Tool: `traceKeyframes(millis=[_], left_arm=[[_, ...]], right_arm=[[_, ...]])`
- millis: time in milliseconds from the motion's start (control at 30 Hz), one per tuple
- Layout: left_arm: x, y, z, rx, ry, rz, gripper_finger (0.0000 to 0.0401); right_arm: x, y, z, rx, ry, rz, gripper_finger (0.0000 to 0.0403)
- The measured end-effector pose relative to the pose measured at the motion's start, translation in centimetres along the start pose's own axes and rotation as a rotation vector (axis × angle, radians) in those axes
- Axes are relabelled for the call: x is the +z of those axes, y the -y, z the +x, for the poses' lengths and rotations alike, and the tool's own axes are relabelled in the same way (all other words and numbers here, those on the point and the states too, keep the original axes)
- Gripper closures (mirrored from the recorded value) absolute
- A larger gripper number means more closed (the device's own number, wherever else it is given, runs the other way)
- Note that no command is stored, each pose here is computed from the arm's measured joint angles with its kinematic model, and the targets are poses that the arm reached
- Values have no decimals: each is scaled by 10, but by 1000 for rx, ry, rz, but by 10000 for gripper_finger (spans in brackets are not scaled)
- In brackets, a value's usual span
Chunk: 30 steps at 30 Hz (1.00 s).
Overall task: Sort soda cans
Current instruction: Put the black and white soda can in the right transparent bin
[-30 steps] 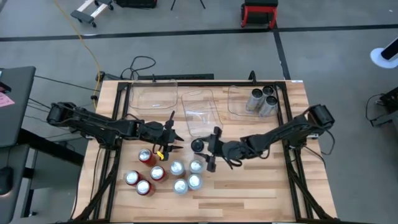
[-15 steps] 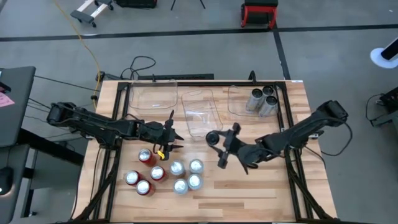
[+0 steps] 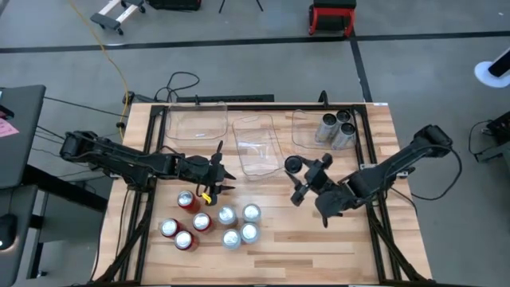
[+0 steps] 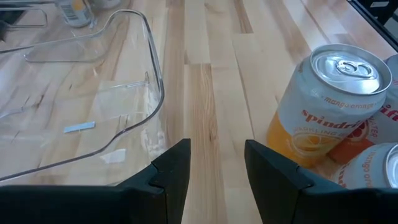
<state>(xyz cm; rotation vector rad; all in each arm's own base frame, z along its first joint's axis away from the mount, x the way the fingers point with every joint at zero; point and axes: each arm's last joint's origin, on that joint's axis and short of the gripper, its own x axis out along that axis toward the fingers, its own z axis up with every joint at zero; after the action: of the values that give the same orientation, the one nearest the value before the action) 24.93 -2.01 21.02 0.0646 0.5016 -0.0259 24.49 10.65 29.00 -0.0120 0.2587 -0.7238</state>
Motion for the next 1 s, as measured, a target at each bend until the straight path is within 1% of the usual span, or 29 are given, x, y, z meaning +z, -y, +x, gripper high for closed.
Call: traceKeyframes(millis=[67, 233, 367, 567, 700, 833, 933, 1000], left_arm=[[0, 0, 0, 0, 0, 0, 253], [0, 0, 0, 0, 0, 0, 253], [0, 0, 0, 0, 1, 0, 253], [1, 0, 0, 1, 11, 11, 253], [1, 0, 0, 8, 14, 16, 253], [4, 0, 0, 12, 36, 19, 253], [5, 0, 0, 13, 54, 29, 253], [6, 0, 0, 13, 60, 36, 253]], right_arm=[[0, 11, -3, -25, -18, 19, 150], [-6, 38, -9, -137, -34, 54, 150], [-11, 58, -16, -196, -45, 102, 150], [-17, 77, -20, -289, 21, 185, 150], [-32, 92, -17, -349, 43, 241, 150], [-53, 112, -13, -404, 45, 295, 150], [-67, 122, -13, -426, 44, 331, 150], [-72, 126, -13, -426, 70, 341, 150]])
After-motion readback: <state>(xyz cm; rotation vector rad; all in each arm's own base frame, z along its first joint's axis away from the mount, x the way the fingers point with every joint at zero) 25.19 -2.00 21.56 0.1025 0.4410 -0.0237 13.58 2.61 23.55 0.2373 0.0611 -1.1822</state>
